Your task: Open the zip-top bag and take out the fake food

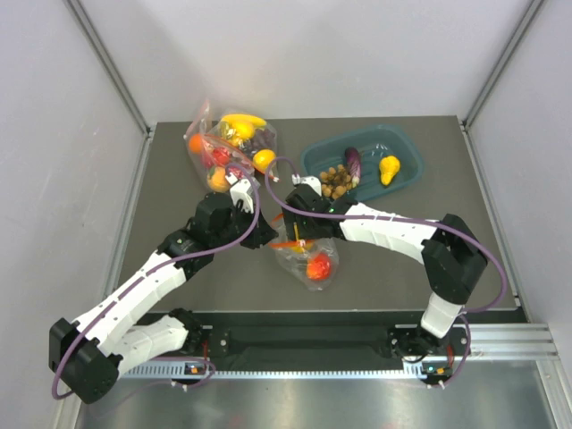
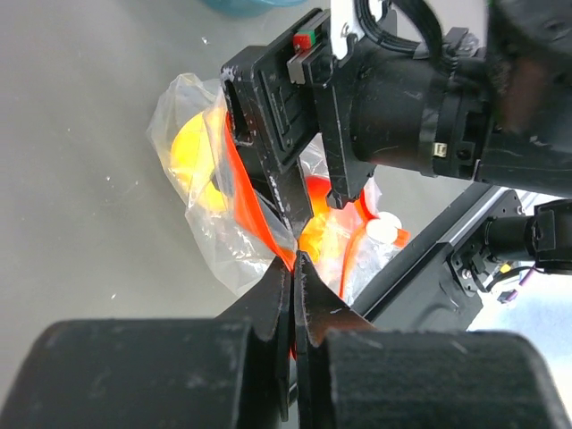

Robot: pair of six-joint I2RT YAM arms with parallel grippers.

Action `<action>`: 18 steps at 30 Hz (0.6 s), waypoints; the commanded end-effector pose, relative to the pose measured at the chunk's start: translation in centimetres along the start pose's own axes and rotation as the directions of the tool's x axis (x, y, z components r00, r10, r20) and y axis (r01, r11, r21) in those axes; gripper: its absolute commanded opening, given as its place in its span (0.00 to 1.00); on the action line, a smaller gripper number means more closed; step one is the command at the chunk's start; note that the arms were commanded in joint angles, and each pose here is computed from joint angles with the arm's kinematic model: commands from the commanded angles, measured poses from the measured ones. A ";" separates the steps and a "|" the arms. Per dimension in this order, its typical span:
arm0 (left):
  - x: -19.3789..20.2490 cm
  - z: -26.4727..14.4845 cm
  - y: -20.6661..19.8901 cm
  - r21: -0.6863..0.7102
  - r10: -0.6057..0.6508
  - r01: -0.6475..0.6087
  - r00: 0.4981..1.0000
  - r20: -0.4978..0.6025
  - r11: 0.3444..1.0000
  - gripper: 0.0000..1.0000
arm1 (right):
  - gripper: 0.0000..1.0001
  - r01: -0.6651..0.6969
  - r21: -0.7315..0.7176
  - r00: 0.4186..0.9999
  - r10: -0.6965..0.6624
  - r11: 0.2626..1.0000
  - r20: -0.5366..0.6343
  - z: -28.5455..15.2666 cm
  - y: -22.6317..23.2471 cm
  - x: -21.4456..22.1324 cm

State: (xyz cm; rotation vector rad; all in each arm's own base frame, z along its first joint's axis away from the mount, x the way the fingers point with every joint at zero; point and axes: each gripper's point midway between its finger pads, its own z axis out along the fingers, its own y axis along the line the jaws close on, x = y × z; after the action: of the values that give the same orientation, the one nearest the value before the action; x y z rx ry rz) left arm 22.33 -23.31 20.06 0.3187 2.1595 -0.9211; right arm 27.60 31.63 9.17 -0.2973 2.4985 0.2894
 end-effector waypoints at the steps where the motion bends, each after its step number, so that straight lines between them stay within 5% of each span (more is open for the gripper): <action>1: -1.1 -0.6 -0.9 0.036 0.031 -0.033 0.998 0.050 0.999 0.00 | 0.77 0.035 0.082 0.999 -0.033 0.996 -0.023 1.4 -1.9 1.3; 18: -1.0 -0.6 -0.9 0.035 0.042 -0.043 0.998 0.047 0.998 0.00 | 0.85 0.097 0.018 0.988 -0.094 0.995 -0.122 5.4 -0.7 4.0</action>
State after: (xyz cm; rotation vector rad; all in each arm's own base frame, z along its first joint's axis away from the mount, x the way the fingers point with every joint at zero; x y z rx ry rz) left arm 22.37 -22.76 18.99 0.3073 2.1862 -0.8802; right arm 27.64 33.75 5.60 -0.3994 2.5334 0.3430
